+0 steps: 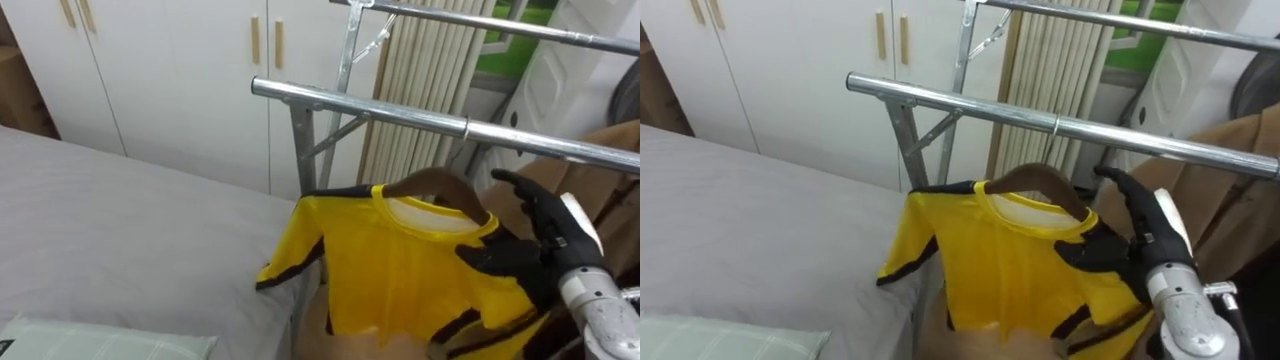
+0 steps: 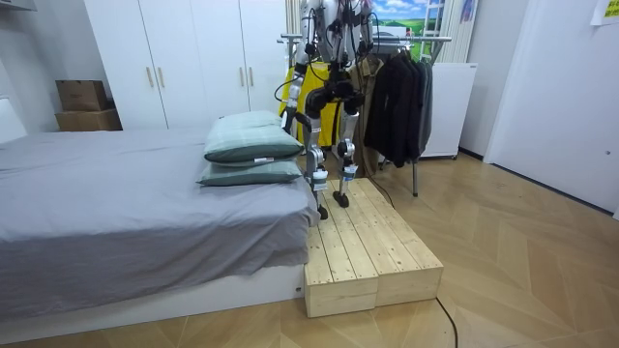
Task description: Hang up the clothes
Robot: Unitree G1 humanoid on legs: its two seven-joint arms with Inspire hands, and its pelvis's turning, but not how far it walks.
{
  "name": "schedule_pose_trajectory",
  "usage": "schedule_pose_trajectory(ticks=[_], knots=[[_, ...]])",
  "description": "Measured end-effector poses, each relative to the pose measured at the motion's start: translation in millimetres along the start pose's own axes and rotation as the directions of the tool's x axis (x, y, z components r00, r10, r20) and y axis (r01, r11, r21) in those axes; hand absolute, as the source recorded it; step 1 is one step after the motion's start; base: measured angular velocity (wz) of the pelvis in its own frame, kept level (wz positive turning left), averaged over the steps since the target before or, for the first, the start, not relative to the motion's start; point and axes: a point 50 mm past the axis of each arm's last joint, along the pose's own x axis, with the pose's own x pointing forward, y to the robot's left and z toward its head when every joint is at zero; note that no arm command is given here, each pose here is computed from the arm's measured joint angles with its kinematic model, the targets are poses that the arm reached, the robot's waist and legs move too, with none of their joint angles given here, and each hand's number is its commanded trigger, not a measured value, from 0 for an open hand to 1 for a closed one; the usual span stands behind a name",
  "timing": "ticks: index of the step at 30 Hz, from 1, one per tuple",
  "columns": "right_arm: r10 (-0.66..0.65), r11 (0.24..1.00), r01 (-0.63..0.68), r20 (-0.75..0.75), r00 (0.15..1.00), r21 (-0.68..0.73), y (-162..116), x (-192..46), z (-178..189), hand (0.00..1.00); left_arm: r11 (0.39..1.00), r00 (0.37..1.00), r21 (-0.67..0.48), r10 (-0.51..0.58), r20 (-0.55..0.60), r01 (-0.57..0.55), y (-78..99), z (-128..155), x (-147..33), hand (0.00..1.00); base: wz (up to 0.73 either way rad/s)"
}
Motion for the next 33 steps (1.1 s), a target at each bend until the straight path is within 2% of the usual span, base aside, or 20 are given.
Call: schedule_pose_trajectory(ticks=[5, 13, 22, 28, 33], knots=[[-0.068, 0.998, 0.069, 0.047, 0.997, -0.011, -12, -10, 8, 0.00, 1.000, 1.000, -0.009, 0.000, -0.003, 0.000, 0.1, -2, 0.1, 0.00, 0.00], [-0.176, 0.984, 0.177, 0.052, 0.983, -0.019, -24, -14, 8, 0.00, 1.000, 1.000, -0.024, -0.008, -0.015, 0.007, -1.9, -8, 0.2, 0.00, -0.05], [-0.273, 0.961, 0.274, 0.033, 0.961, -0.035, -37, -38, -3, 0.00, 0.996, 0.999, -0.088, -0.029, -0.026, 0.027, -5.6, -14, 0.3, 0.00, -0.02], [-0.287, 0.956, 0.284, -0.045, 0.957, -0.071, -42, -54, -24, 0.00, 0.996, 0.999, -0.087, -0.033, -0.036, 0.030, -7.3, -18, 0.3, 0.00, -0.02], [-0.206, 0.977, 0.212, -0.281, 0.937, -0.007, -32, -83, -75, 0.00, 0.995, 0.999, -0.090, -0.035, -0.036, 0.032, -8.1, -18, 0.2, 0.00, -0.01]])
